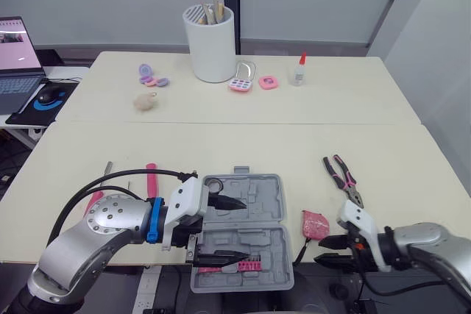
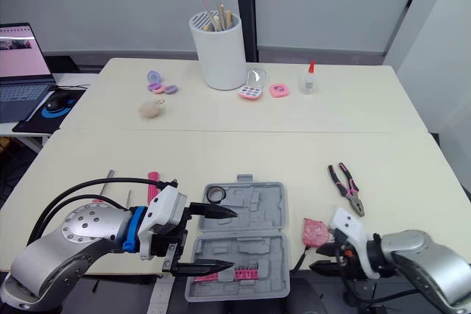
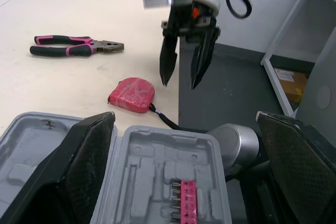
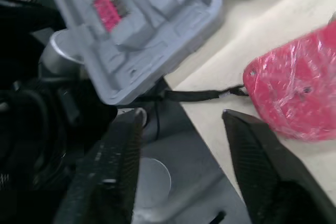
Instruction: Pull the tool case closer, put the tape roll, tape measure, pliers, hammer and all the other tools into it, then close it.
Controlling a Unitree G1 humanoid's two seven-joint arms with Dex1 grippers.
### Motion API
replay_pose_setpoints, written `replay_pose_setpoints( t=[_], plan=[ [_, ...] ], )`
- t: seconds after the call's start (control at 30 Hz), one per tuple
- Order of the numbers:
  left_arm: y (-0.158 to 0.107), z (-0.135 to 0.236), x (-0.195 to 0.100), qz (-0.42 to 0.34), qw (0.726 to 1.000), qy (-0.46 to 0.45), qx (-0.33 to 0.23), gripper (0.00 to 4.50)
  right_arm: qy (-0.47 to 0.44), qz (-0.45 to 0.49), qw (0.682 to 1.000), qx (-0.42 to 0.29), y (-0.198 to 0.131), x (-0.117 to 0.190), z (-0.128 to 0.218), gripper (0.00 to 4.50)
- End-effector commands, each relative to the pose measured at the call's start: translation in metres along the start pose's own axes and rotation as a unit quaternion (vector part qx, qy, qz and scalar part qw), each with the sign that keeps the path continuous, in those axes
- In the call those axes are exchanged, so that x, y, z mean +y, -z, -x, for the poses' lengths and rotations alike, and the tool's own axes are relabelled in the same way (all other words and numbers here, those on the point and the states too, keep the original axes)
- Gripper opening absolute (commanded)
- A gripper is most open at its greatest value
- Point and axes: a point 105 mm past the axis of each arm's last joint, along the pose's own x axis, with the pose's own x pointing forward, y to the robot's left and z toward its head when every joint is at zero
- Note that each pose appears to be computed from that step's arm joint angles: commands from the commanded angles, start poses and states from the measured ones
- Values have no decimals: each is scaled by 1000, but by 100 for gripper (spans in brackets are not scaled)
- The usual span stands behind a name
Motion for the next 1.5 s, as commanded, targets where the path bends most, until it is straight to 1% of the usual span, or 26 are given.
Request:
replay_pose_setpoints(
  t=[0.03, 0.07, 0.1, 0.17, 0.23, 0.3, 0.37, 0.43, 0.67, 0.9, 1.27, 1.37, 1.43, 1.47, 1.5],
  plan=[
    [-9, -5, -7, -34, 999, 16, -13, 450, 23, 136, 990, -37, -15, -11, 15, 382],
    [-8, -7, -7, -41, 999, 16, -12, 450, 39, 170, 984, -42, -13, -18, 17, 421],
    [-8, -8, -7, -46, 999, 16, -12, 450, 51, 201, 977, -47, -10, -24, 16, 449],
    [-6, -9, -7, -61, 998, 16, -9, 450, 67, 249, 965, -57, -3, -32, 14, 449],
    [-4, -10, -7, -76, 997, 16, -3, 450, 74, 272, 957, -64, 6, -37, 9, 449],
    [-6, -11, -6, -85, 996, 10, -7, 450, 68, 273, 958, -58, 21, -41, 1, 449],
    [-7, -11, -5, -93, 996, 11, -9, 450, 84, 261, 960, -55, 33, -51, -9, 449],
    [-6, -12, -5, -99, 995, 14, -5, 450, 88, 260, 960, -56, 38, -56, -14, 449],
    [-9, -12, -4, -103, 994, 19, -2, 450, 101, 261, 958, -67, 39, -70, -25, 449],
    [-8, -12, -3, -102, 995, 20, 0, 450, 59, 255, 963, -65, 40, -64, -32, 449],
    [-8, -11, -3, -102, 995, 17, 0, 450, 58, 251, 964, -69, 36, -66, -39, 449],
    [-7, -11, -3, -103, 995, 16, 0, 450, 60, 251, 963, -75, 34, -66, -38, 394],
    [-7, -11, -3, -103, 995, 15, 0, 450, 60, 252, 963, -75, 34, -66, -37, 327],
    [-7, -11, -3, -103, 995, 15, -1, 450, 58, 253, 963, -74, 34, -66, -36, 313],
    [-7, -11, -2, -104, 995, 13, -2, 450, 58, 255, 962, -74, 33, -65, -33, 313]
  ],
)
